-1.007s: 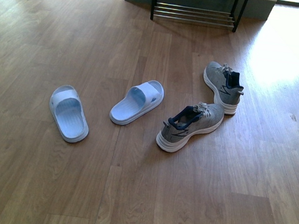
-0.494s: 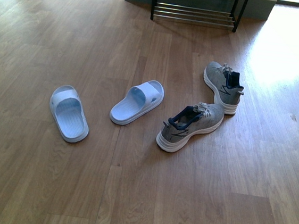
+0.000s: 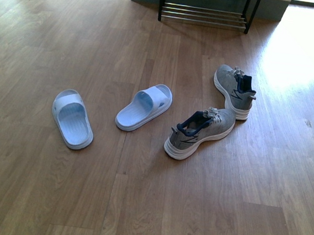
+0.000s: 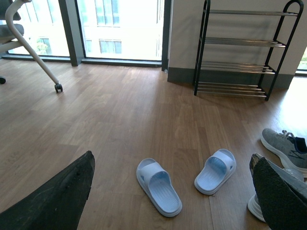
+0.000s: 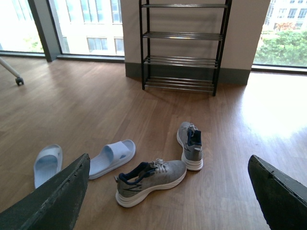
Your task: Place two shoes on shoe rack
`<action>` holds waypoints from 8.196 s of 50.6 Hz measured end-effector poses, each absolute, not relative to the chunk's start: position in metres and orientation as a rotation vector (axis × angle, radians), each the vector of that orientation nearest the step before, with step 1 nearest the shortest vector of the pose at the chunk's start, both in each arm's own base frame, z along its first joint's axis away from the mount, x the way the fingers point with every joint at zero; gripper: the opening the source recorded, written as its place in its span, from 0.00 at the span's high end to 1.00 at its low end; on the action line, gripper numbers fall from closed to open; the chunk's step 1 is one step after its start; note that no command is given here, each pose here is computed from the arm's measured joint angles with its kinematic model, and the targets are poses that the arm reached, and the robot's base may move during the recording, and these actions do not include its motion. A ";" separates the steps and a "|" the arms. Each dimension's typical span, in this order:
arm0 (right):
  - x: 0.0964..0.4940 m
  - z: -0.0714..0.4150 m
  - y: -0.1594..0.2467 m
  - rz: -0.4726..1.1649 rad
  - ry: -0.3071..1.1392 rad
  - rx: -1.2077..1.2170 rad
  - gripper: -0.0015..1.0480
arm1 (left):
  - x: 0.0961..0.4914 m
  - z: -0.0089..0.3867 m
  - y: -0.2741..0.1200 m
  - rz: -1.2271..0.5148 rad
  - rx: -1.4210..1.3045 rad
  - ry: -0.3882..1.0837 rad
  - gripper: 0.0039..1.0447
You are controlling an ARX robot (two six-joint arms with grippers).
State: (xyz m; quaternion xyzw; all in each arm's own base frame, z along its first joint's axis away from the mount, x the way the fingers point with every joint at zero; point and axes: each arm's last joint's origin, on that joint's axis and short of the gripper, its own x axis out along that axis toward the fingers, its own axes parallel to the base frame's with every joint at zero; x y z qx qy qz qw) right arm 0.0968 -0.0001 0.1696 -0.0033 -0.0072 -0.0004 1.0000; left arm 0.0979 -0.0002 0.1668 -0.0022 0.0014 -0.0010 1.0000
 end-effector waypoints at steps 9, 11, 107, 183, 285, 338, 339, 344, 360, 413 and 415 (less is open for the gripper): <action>0.097 0.170 0.000 0.000 -0.014 -0.007 0.09 | 0.098 0.167 0.000 -0.002 -0.004 0.003 0.09; 0.097 0.170 0.000 0.000 -0.014 -0.007 0.09 | 0.098 0.167 0.000 -0.002 -0.004 0.003 0.09; 0.097 0.170 0.000 -0.001 -0.014 -0.007 0.09 | 0.098 0.167 0.000 -0.002 -0.004 0.003 0.09; 0.416 -0.010 0.017 0.124 0.873 -0.222 0.09 | 0.098 0.167 0.000 -0.002 -0.004 0.003 0.09; 0.422 -0.045 -0.063 -0.042 1.139 -0.021 0.09 | 0.098 0.167 0.000 -0.002 -0.004 0.003 0.09; 0.428 -0.113 -0.053 -0.048 1.130 0.031 0.39 | 0.098 0.167 0.000 -0.002 -0.004 0.003 0.09; 0.428 -0.113 -0.053 -0.048 1.133 0.031 0.42 | 0.098 0.167 0.000 -0.002 -0.004 0.003 0.09; 0.427 -0.113 -0.054 -0.050 1.142 0.033 0.59 | 0.098 0.167 0.000 -0.002 -0.004 0.003 0.09; 0.420 -0.114 -0.070 -0.115 1.193 0.095 0.98 | 0.098 0.167 0.000 -0.002 -0.004 0.003 0.09; 0.257 0.163 -0.083 -0.086 0.515 -0.405 0.99 | 0.098 0.167 0.000 -0.002 -0.004 0.003 0.09; 0.242 0.175 -0.085 -0.092 0.484 -0.395 0.99 | 0.098 0.167 0.000 -0.002 -0.004 0.003 0.09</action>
